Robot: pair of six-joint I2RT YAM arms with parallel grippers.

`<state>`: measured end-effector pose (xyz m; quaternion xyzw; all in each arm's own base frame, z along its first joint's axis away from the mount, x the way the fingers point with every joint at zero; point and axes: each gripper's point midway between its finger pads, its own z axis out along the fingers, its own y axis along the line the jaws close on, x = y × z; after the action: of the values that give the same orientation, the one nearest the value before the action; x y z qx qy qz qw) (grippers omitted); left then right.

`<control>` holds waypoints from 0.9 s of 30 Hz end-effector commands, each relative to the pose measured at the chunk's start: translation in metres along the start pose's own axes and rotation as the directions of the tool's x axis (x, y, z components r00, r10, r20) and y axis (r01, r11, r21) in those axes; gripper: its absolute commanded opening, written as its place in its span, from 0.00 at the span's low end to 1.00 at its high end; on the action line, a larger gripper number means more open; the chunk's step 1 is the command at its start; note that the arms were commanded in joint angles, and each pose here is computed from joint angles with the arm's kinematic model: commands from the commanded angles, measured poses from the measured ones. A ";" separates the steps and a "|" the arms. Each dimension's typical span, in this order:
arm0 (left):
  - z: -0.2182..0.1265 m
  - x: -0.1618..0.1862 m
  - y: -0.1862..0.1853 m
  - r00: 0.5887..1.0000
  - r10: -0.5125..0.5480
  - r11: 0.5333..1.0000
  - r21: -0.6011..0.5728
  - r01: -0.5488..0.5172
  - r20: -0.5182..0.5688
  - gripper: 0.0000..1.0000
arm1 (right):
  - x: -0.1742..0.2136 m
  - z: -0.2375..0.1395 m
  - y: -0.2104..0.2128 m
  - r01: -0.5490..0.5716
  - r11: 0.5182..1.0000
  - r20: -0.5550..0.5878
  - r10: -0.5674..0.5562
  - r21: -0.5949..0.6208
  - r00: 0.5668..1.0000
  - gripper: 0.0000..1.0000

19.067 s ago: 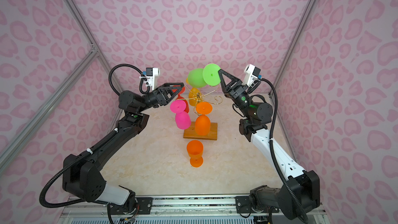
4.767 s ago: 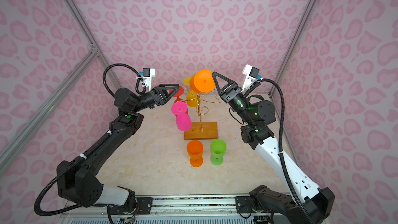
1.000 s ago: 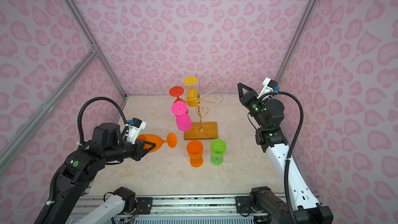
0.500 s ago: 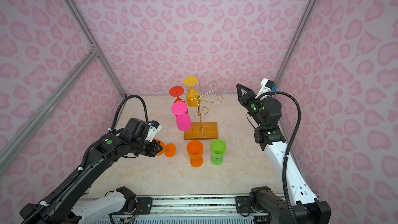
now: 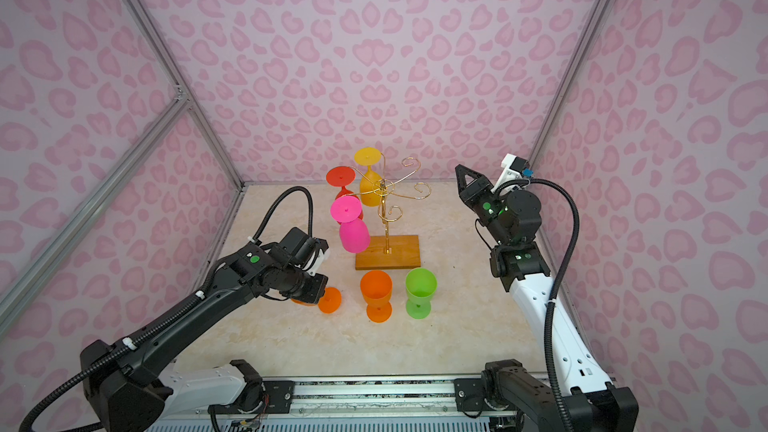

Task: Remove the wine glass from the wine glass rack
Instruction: 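Lower the orange glass upright beside the other orange glass and release it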

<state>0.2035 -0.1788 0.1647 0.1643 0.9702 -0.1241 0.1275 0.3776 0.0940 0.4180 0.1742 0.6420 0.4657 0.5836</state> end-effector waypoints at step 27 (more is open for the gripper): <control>-0.071 -0.043 -0.024 0.972 -0.034 0.997 0.076 0.016 0.234 0.58 | -0.001 -0.004 -0.010 0.016 1.000 0.006 -0.016 0.022 1.000 0.27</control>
<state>0.2152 -0.1958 0.2279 0.1572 0.9522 -0.1707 0.1988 0.3779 0.0860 0.4102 0.1813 0.6479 0.4536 0.5844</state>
